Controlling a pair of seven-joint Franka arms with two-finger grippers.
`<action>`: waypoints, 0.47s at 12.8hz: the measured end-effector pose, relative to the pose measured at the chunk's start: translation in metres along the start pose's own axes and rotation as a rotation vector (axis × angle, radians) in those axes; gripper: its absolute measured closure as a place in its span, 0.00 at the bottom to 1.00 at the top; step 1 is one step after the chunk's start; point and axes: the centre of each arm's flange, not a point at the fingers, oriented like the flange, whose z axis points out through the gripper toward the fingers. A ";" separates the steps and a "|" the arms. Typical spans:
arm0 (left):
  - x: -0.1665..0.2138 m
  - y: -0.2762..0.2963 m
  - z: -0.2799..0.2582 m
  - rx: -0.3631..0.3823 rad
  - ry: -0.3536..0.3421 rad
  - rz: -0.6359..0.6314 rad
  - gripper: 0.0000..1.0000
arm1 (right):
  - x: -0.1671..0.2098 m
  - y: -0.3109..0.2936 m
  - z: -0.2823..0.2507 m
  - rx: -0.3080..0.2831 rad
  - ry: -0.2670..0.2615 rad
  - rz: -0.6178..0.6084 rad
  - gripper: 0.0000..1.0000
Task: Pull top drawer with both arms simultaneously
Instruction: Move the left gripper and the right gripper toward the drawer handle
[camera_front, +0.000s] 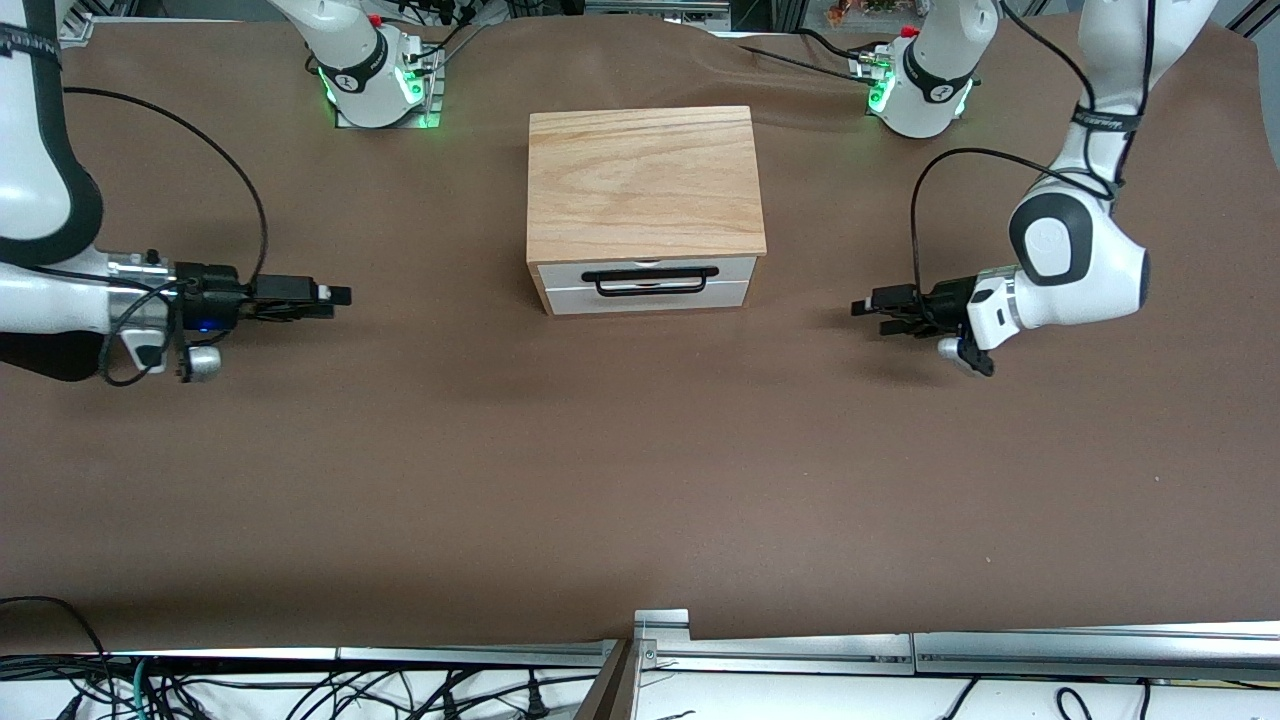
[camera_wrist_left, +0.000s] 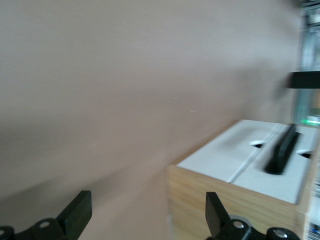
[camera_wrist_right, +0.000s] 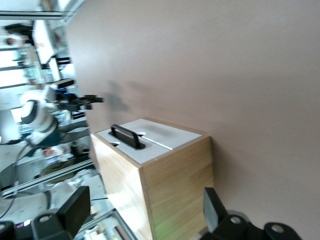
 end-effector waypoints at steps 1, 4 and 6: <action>-0.001 0.001 0.016 -0.093 0.017 0.012 0.00 | -0.002 0.013 0.014 0.069 0.008 -0.010 0.00; -0.007 0.005 0.060 -0.339 0.053 0.030 0.00 | -0.008 0.034 0.054 0.200 0.053 -0.071 0.00; -0.010 0.005 0.083 -0.481 0.087 0.053 0.00 | -0.012 0.034 0.087 0.254 0.074 -0.115 0.00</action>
